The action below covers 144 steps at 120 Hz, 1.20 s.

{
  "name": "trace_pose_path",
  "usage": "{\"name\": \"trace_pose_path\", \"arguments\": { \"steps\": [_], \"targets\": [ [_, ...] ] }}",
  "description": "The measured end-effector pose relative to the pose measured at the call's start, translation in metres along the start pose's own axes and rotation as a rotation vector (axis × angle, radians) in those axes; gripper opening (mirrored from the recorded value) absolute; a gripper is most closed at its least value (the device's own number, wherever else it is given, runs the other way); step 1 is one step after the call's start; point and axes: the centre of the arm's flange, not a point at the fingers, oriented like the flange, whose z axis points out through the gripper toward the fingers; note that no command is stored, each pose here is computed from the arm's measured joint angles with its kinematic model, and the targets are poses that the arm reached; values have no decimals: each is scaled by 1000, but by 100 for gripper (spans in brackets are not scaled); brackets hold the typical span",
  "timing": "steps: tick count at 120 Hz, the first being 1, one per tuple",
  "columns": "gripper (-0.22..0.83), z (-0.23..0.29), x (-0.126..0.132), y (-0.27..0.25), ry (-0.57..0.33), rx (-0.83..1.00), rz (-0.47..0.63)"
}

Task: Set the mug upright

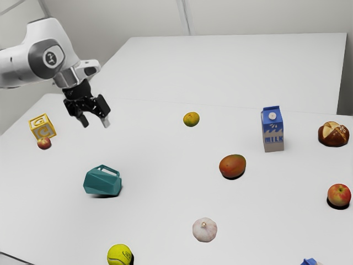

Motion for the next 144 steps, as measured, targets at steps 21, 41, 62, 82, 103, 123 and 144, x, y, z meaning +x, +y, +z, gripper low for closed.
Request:
{"name": "trace_pose_path", "arguments": {
  "steps": [21, 41, 62, 82, 103, 123, 144],
  "targets": [
    [62, 43, -41, -70, 24, -103, -115],
    [62, 79, -70, -112, 49, -173, -164],
    [62, 104, -97, -125, 94, -230, -140],
    [62, 127, -109, -131, 124, -242, -107],
    [62, 146, -101, -131, 152, -243, -88],
    [62, 159, -92, -133, 195, -272, -96],
    [62, 169, -87, -134, 246, -337, -122]
  ]
}}
